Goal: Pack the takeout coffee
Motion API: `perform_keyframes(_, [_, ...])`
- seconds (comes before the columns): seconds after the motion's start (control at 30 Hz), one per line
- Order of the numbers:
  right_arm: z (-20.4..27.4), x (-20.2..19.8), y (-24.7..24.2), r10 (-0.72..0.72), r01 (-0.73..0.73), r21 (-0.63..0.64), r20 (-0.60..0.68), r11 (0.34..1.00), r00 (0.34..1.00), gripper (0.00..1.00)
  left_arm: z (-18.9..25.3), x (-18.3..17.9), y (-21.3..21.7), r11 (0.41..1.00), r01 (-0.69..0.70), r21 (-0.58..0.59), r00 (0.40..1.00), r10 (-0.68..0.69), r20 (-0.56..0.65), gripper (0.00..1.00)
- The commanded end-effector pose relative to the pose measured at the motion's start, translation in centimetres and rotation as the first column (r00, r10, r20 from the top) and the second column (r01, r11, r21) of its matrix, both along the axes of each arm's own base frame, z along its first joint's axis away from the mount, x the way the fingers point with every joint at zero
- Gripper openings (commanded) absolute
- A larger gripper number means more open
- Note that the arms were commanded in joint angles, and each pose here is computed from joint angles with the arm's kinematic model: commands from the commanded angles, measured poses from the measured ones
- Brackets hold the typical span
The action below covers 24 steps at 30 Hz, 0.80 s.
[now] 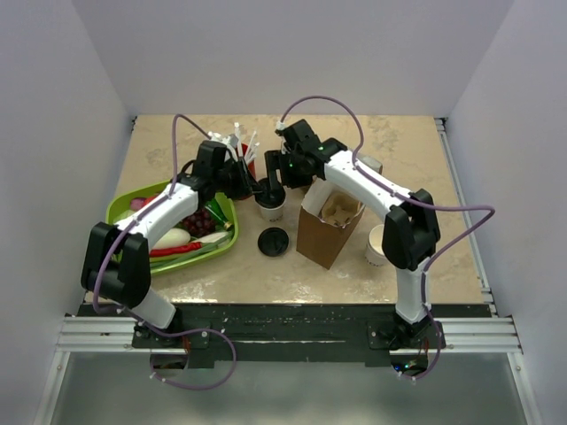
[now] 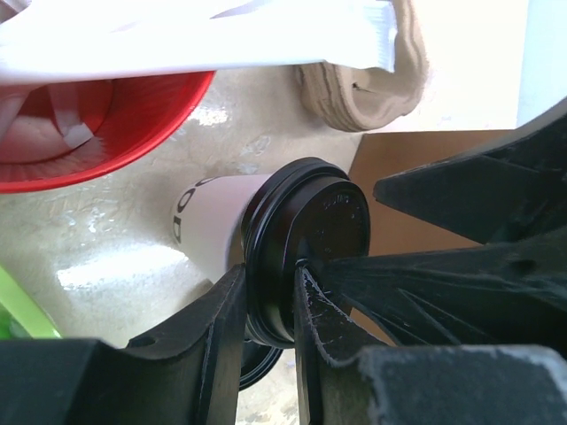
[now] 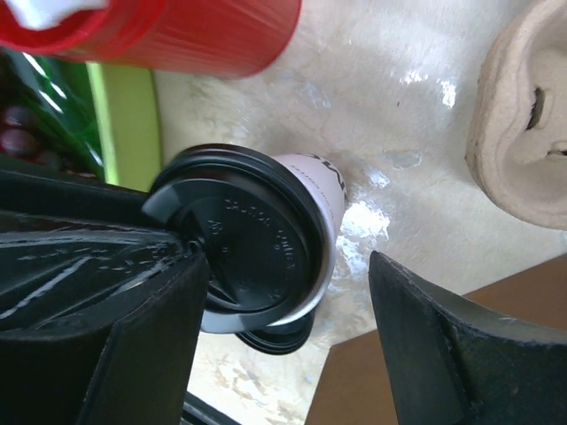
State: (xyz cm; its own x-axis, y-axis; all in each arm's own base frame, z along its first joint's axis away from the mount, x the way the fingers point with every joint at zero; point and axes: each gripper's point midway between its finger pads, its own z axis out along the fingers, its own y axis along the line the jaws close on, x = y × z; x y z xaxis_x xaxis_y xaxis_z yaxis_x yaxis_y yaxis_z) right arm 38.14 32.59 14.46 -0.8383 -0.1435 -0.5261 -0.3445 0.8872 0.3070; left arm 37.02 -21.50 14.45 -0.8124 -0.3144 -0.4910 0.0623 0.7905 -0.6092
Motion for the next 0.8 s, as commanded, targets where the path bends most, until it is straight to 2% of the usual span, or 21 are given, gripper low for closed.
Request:
perform_keyframes(0.0, [7.9, 0.4, -0.3, -0.079, 0.054, 0.156, 0.159, 0.986, 0.984, 0.77, 3.4, 0.4, -0.9, 0.995, 0.008, -0.098, 0.996, 0.002, 0.094, 0.14])
perform_keyframes(0.1, [10.1, 0.6, -0.8, -0.126, 0.081, 0.206, 0.217, 0.975, 0.968, 0.78, 3.8, 0.0, -1.2, 0.991, 0.014, -0.132, 0.994, 0.000, 0.109, 0.14])
perform_keyframes(0.2, [10.3, 0.5, -0.9, -0.126, 0.082, 0.202, 0.216, 0.976, 0.968, 0.79, 3.7, 0.0, -1.3, 0.991, 0.029, -0.131, 0.994, -0.015, 0.105, 0.14])
perform_keyframes(0.47, [5.9, -0.4, 0.4, -0.056, 0.040, 0.172, 0.092, 0.984, 0.994, 0.79, 1.3, 0.0, -1.1, 0.996, 0.014, -0.090, 0.999, -0.011, 0.033, 0.14])
perform_keyframes(0.77, [3.1, 0.0, 0.4, -0.042, 0.037, 0.110, 0.040, 0.993, 0.998, 0.77, -0.1, 0.0, -1.0, 0.998, 0.021, -0.063, 1.000, -0.021, 0.004, 0.16])
